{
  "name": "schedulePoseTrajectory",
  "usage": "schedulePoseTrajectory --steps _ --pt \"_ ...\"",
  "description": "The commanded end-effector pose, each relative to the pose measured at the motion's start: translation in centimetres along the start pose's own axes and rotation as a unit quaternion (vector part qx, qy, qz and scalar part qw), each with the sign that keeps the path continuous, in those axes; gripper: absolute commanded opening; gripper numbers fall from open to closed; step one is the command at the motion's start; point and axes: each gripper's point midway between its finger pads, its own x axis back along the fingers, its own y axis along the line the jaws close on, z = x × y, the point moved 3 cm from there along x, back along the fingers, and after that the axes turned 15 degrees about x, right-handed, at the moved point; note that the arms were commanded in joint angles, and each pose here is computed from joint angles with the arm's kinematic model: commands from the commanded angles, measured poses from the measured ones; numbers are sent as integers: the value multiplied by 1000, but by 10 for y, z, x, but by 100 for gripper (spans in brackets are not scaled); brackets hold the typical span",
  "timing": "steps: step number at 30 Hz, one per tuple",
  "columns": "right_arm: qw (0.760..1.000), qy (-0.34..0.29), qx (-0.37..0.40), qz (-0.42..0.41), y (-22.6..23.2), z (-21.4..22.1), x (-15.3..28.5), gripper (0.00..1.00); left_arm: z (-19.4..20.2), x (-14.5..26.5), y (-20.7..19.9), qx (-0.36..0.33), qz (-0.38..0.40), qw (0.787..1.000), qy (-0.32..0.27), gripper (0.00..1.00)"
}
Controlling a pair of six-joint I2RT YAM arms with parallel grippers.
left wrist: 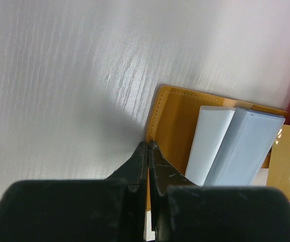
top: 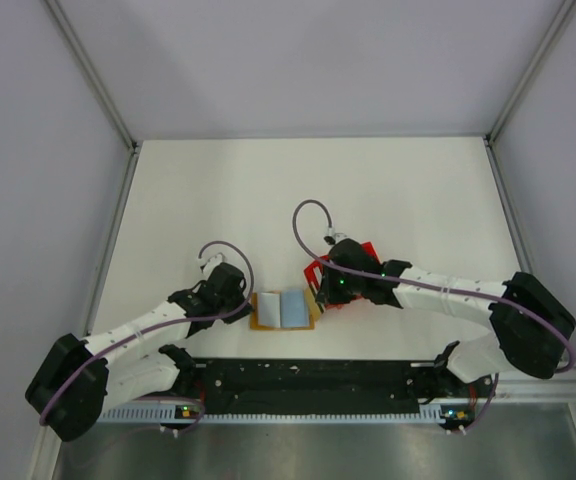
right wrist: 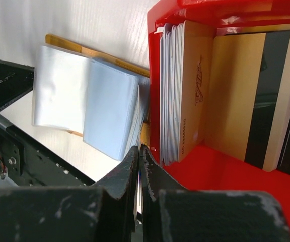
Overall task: Put the credit cards into the card holder
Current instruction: Insert the credit card into the card holder.
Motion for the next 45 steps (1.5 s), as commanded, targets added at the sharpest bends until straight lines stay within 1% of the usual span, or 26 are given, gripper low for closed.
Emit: schedulePoseTrajectory --steps 1,5,9,16,22,27,32,35,40,42,45 --pt "999 4 -12 -32 9 2 -5 0 -2 0 -2 -2 6 1000 -5 0" --pt "997 6 -12 -71 22 -2 -6 0 -1 -1 -1 -2 6 1000 -4 0" --pt "993 -9 -8 -114 37 -14 -3 0 -1 -1 -2 -2 7 1000 -4 0" --pt "980 -7 25 -196 71 -35 -3 0 -1 -1 -4 -1 10 1000 -3 0" --pt "982 -13 35 -183 70 -37 -4 0 -1 -1 -2 -1 7 1000 -3 0" --pt "985 17 29 -171 67 -28 -20 0 0 -2 -3 2 10 1000 -2 0" --pt "994 -18 -12 -111 48 -28 -22 0 1 -1 1 7 5 1000 0 0" --pt "992 -46 -52 -107 42 -26 -27 0 5 -4 6 18 5 1000 6 0" --pt "989 -38 -102 -101 36 -13 -39 0 10 -7 8 36 11 999 15 0" --pt "986 -43 -118 -113 36 -8 -42 0 11 -7 9 41 13 999 18 0" --pt "983 -30 -138 -113 35 0 -49 0 13 -7 10 48 15 999 20 0"
